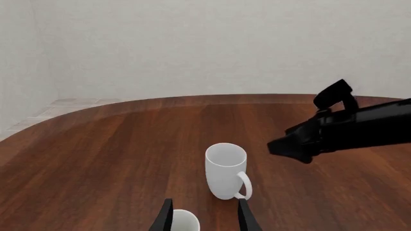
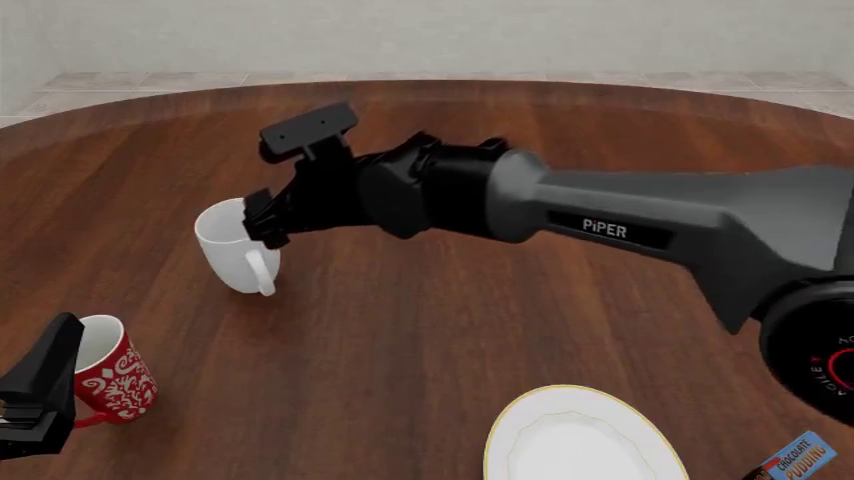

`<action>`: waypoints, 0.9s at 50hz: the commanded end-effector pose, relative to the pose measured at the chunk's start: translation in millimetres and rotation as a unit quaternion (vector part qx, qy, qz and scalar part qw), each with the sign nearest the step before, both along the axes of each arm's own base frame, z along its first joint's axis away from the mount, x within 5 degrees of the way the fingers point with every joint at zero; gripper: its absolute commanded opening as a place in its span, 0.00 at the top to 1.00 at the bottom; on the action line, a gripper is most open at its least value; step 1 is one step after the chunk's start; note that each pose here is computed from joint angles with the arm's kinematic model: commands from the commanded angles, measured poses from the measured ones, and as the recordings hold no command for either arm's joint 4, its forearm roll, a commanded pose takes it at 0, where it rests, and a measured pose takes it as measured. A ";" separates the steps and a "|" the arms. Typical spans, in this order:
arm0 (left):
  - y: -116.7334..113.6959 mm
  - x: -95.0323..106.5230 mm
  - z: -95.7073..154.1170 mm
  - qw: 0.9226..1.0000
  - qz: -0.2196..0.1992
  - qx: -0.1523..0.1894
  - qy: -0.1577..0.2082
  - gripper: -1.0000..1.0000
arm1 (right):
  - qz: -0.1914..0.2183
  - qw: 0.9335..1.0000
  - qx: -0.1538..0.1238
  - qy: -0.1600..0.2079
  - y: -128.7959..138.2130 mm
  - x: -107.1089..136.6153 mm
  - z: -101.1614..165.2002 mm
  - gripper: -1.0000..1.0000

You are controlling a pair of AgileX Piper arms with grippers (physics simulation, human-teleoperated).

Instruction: Put the white mug on the plate.

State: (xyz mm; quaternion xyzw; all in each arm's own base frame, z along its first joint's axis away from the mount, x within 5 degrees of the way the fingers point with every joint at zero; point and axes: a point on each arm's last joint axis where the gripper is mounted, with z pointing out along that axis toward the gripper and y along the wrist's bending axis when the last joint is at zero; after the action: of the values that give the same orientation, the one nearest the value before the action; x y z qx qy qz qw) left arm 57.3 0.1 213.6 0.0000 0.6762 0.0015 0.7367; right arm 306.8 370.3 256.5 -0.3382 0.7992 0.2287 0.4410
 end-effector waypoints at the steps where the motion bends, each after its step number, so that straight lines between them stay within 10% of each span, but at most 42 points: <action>1: 0.0 -0.3 0.1 1.000 0.000 0.000 0.000 0.00 | -0.001 1.000 0.000 0.004 6.0 3.6 -6.9 0.00; 45: 0.0 -0.3 0.1 1.000 0.000 0.000 0.000 0.00 | -0.009 0.999 -0.001 0.031 29.8 17.1 -45.8 0.00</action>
State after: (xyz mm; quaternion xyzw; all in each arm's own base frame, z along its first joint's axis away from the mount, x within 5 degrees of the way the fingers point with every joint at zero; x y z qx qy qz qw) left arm 57.3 0.1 213.6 0.0001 0.6763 0.0015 0.7367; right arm 320.9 395.9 220.2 -0.3267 0.8121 0.2348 0.4226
